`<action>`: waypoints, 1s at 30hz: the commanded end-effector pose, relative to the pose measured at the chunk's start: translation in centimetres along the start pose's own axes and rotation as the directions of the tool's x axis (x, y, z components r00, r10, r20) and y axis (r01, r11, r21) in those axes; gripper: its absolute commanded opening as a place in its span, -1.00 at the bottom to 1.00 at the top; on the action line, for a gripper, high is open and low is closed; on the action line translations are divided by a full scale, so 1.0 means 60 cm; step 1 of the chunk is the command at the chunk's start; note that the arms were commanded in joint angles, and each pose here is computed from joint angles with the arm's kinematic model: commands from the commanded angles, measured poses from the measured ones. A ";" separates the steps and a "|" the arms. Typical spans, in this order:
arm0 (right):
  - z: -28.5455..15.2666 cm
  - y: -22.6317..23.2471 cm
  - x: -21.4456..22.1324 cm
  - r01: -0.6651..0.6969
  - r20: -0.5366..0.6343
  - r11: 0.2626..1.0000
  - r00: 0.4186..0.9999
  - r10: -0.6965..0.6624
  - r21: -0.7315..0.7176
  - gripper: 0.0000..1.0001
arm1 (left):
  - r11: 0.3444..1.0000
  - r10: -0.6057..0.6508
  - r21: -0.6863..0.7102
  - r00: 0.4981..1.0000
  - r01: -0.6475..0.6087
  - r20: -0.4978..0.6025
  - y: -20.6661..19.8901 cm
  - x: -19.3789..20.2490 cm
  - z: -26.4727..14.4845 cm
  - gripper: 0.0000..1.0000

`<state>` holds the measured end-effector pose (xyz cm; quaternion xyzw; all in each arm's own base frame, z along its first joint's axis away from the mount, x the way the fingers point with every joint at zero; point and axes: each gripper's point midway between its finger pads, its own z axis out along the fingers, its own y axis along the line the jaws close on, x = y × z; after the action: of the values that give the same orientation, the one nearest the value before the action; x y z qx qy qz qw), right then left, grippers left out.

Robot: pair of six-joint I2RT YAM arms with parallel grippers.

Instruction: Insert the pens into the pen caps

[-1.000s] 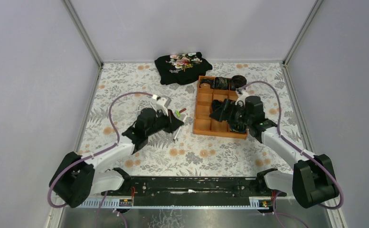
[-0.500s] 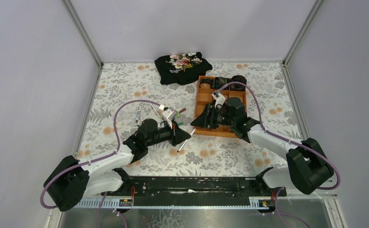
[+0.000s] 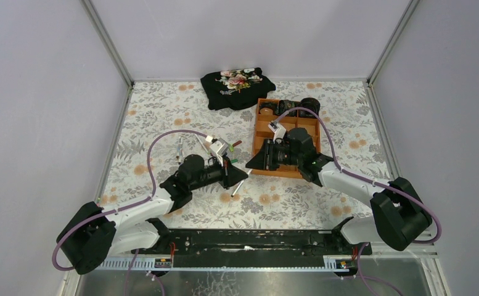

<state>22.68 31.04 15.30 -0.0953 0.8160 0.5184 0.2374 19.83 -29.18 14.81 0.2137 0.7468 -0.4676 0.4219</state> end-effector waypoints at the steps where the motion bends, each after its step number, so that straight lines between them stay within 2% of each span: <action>1: -0.002 0.033 -0.011 0.057 0.016 0.997 0.998 -0.056 -0.053 -0.59 | 1.000 0.018 0.021 0.996 -0.020 0.089 -0.012 -0.032 0.000 -1.00; 5: -0.002 0.036 -0.012 0.062 0.017 0.997 0.998 -0.061 -0.056 -0.99 | 1.000 0.009 0.022 0.996 -0.011 0.083 -0.011 -0.027 -0.001 -0.99; 6: -0.002 0.037 -0.014 0.063 0.022 0.996 0.998 -0.062 -0.055 -1.00 | 1.000 0.005 0.023 0.997 -0.007 0.080 -0.011 -0.025 -0.001 -0.80; 7: -0.003 0.038 -0.015 0.064 0.026 0.996 0.998 -0.063 -0.056 -1.00 | 1.000 0.003 0.024 0.997 -0.005 0.073 -0.011 -0.020 -0.001 -0.50; 8: -0.004 0.041 -0.018 0.068 0.033 0.996 0.997 -0.066 -0.059 -1.00 | 1.000 -0.001 0.023 0.998 -0.001 0.066 -0.009 -0.016 -0.002 -0.34; 11: -0.008 0.051 -0.025 0.079 0.049 0.994 0.996 -0.076 -0.073 -1.00 | 1.000 -0.008 0.012 0.999 0.007 0.042 -0.001 0.001 -0.003 -0.11; 14: -0.010 0.061 -0.031 0.089 0.057 0.992 0.995 -0.084 -0.085 -1.00 | 1.000 -0.017 0.005 1.000 0.017 0.013 0.004 0.019 -0.005 -0.07; 16: -0.010 0.064 -0.032 0.092 0.057 0.992 0.995 -0.087 -0.091 -1.00 | 1.000 -0.022 0.006 1.000 0.022 -0.001 0.005 0.025 -0.006 -0.09; 19: -0.010 0.069 -0.033 0.088 0.058 0.990 0.995 -0.083 -0.106 -1.00 | 1.000 -0.020 0.006 1.000 0.020 -0.016 0.004 0.031 -0.007 -0.25; 21: -0.009 0.072 -0.035 0.087 0.059 0.989 0.995 -0.081 -0.117 -1.00 | 1.000 -0.020 0.002 1.000 0.020 -0.018 0.005 0.031 -0.007 -0.55; 25: -0.007 0.079 -0.039 0.079 0.067 0.988 0.995 -0.070 -0.135 -1.00 | 1.000 -0.031 -0.001 0.999 0.031 -0.011 0.004 0.028 -0.007 -0.96; 28: -0.005 0.082 -0.043 0.096 0.069 0.985 0.994 -0.086 -0.145 -0.98 | 0.999 -0.044 -0.028 0.999 0.045 0.026 0.005 0.010 -0.010 -1.00; 29: -0.003 0.078 -0.046 0.106 0.076 0.986 0.992 -0.097 -0.130 -0.86 | 0.997 -0.052 -0.057 0.998 0.055 0.046 0.010 0.000 -0.012 -1.00; 30: -0.001 0.070 -0.049 0.116 0.080 0.988 0.991 -0.108 -0.102 -0.63 | 0.994 -0.055 -0.096 0.996 0.061 0.070 0.015 -0.016 -0.015 -1.00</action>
<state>22.65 31.32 16.43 -0.1008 0.8053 0.5280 0.2501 18.65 -28.86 13.60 0.2035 0.7529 -0.4759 0.4066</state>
